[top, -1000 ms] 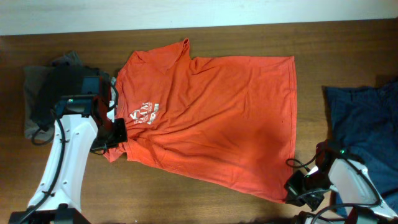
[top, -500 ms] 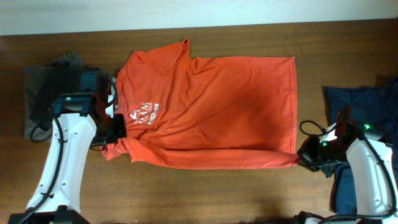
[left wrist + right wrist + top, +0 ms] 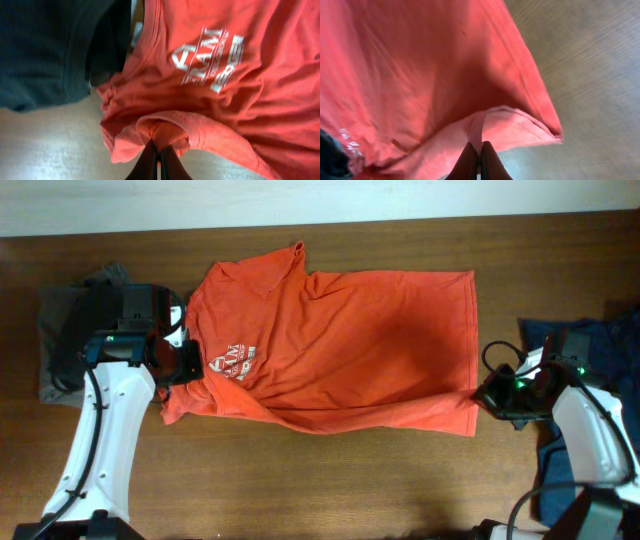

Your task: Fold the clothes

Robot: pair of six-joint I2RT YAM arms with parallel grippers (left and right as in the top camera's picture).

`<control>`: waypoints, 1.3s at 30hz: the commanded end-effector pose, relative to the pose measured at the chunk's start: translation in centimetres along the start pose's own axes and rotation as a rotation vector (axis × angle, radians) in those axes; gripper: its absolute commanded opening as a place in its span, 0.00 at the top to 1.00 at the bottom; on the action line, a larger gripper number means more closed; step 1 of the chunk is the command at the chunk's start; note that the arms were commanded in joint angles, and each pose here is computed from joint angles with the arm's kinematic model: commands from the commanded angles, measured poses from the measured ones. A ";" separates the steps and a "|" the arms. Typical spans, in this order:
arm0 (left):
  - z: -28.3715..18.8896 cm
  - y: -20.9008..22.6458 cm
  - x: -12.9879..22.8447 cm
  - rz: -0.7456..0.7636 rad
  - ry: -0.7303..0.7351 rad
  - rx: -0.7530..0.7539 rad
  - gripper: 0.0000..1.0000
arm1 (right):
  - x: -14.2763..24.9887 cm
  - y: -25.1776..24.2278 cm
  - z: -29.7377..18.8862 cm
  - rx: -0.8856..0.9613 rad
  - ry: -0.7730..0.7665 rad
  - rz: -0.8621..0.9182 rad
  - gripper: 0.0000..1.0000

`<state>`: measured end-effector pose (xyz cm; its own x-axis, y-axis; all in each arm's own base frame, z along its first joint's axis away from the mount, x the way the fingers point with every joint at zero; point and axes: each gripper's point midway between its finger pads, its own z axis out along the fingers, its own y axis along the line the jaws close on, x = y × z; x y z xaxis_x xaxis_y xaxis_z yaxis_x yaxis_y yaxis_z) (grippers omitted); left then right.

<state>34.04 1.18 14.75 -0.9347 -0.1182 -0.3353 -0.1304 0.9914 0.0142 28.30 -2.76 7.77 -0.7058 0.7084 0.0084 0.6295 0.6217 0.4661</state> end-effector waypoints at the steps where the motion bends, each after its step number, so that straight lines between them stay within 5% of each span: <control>1: 0.0 -0.3 -1.6 0.038 -0.049 0.018 0.96 | -1.0 1.2 0.6 -0.062 0.003 0.026 0.96; 19: 7.2 -1.4 -3.7 0.057 -0.017 0.043 1.00 | -4.6 1.1 4.2 -0.083 -0.044 0.017 0.96; 39: 6.9 1.3 -7.4 -0.068 -0.174 -0.112 1.00 | -5.8 0.9 4.4 -0.072 -0.093 0.001 0.95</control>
<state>42.51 2.35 10.04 -0.8751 -0.1261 -0.4671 -0.1686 0.9844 0.0500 34.16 -4.38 4.15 -0.6804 0.7300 -0.0648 0.5922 0.5997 0.5382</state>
